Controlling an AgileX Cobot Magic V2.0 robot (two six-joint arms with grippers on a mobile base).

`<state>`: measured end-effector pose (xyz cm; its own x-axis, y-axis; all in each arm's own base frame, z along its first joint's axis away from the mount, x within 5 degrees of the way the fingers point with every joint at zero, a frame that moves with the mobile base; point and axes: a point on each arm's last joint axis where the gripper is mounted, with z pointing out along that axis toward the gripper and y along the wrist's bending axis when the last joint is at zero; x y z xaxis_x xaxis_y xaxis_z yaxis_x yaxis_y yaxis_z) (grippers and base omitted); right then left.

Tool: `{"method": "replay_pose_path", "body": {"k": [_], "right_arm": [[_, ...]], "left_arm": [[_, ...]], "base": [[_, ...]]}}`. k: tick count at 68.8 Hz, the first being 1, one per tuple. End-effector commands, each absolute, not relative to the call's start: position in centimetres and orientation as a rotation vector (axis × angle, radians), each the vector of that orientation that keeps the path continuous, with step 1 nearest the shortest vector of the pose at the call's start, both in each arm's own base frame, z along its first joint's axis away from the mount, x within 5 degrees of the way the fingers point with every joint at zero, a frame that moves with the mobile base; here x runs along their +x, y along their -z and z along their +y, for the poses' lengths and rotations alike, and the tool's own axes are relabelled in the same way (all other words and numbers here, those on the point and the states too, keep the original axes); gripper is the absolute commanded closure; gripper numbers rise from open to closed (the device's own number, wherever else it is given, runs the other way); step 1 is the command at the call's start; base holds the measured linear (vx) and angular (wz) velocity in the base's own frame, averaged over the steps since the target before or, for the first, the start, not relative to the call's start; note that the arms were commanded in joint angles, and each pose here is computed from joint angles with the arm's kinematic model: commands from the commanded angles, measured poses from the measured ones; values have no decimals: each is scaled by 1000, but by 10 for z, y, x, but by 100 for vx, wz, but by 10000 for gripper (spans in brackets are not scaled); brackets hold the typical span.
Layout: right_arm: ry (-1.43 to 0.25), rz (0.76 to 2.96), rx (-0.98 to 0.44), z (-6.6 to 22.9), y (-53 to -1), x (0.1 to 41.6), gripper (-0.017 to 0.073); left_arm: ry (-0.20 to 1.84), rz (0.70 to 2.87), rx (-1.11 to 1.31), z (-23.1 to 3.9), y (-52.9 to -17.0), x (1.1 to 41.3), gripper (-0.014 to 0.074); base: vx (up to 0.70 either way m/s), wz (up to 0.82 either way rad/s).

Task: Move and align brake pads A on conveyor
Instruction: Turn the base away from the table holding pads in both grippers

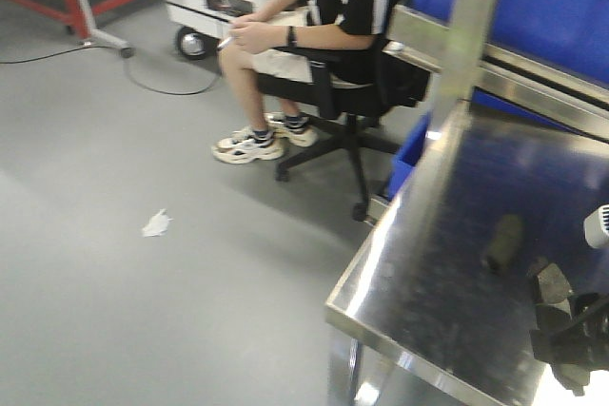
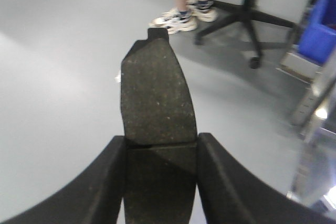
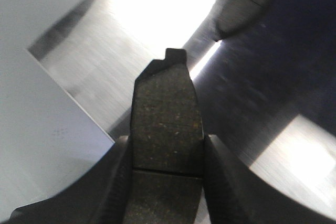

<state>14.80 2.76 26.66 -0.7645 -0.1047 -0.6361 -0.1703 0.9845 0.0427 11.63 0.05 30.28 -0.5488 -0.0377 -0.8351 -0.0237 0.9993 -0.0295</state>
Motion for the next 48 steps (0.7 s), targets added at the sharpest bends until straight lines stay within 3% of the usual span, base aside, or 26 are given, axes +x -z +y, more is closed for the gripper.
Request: {"method": "replay_pose_path", "body": {"k": [1, 48], "right_arm": [[-129, 2344, -192, 28, -282, 153, 569], [-129, 2344, -192, 28, -282, 153, 569]], "left_arm": [[23, 2040, -38, 0, -319, 120, 517], [23, 2040, -38, 0, -319, 120, 517]], "base": [[5, 58], [8, 54]]}}
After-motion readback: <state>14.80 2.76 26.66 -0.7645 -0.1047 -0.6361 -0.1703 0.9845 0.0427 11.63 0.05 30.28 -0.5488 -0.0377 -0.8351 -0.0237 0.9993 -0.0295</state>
